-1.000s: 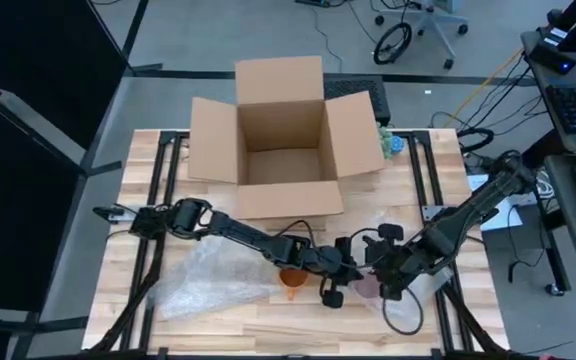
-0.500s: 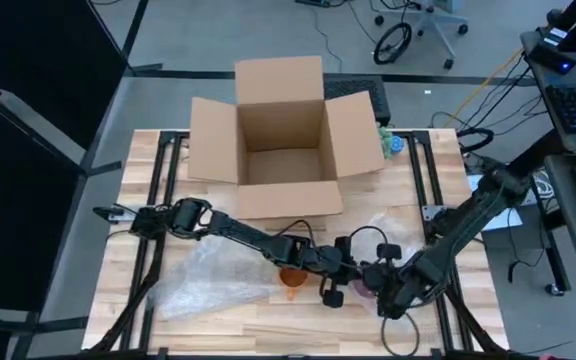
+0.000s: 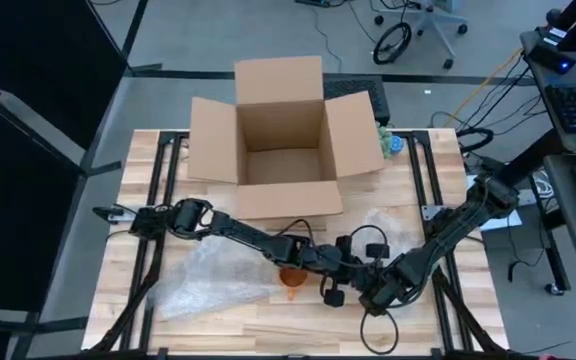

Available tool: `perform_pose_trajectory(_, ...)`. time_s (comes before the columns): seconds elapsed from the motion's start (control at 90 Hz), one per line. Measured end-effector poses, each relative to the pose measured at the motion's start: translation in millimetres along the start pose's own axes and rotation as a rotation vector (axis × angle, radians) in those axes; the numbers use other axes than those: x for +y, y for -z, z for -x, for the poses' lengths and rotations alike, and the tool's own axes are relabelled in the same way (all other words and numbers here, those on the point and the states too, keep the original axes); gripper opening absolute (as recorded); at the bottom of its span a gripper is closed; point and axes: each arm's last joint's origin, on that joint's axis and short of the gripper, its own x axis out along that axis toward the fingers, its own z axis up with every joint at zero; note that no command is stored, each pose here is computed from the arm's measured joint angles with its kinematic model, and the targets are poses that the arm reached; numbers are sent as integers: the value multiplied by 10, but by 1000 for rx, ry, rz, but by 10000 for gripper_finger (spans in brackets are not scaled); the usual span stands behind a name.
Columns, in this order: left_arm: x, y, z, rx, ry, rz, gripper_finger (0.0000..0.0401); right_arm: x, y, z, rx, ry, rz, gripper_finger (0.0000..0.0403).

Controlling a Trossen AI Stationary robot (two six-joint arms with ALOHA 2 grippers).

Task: Wrap mug
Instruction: Wrap the pink mug with the transparent bubble wrap

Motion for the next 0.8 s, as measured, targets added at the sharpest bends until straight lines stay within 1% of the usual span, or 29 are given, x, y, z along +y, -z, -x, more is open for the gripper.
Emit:
perform_pose_trajectory(0.122, 20, 41, -29, 9, 4, 3, 0, -2, -24, 97, 1, -25, -18, 38)
perform_pose_trajectory(0.233, 33, 48, -29, 18, 6, 5, 0, -12, -64, 261, -24, -81, -57, 39)
perform_pose_trajectory(0.322, 35, 39, -29, 9, 10, 6, 0, -14, -65, 370, -27, -124, -63, 50)
perform_pose_trajectory(0.389, 42, 44, -26, 19, 3, 6, 0, -19, -72, 469, -62, -140, -79, 66)
perform_pose_trajectory(0.422, 49, 61, -35, 15, 3, 5, 0, -24, -90, 544, -79, -169, -89, 77)
perform_pose_trajectory(0.533, 52, 54, -35, 18, -1, 8, 0, -93, -87, 690, -112, -210, -127, 119)
perform_pose_trajectory(0.6, 53, 55, -34, 20, -5, 8, 0, -163, -64, 812, -127, -249, -150, 146)
perform_pose_trajectory(0.667, 54, 51, -34, 17, -7, 8, 0, -270, -36, 986, -154, -290, -203, 167)
perform_pose_trajectory(0.722, 53, 52, -34, 16, -8, 8, 0, -367, 17, 1079, -163, -274, -247, 180)
perform_pose_trajectory(0.8, 55, 53, -34, 17, -9, 9, 0, -511, 98, 1151, -192, -180, -325, 189)
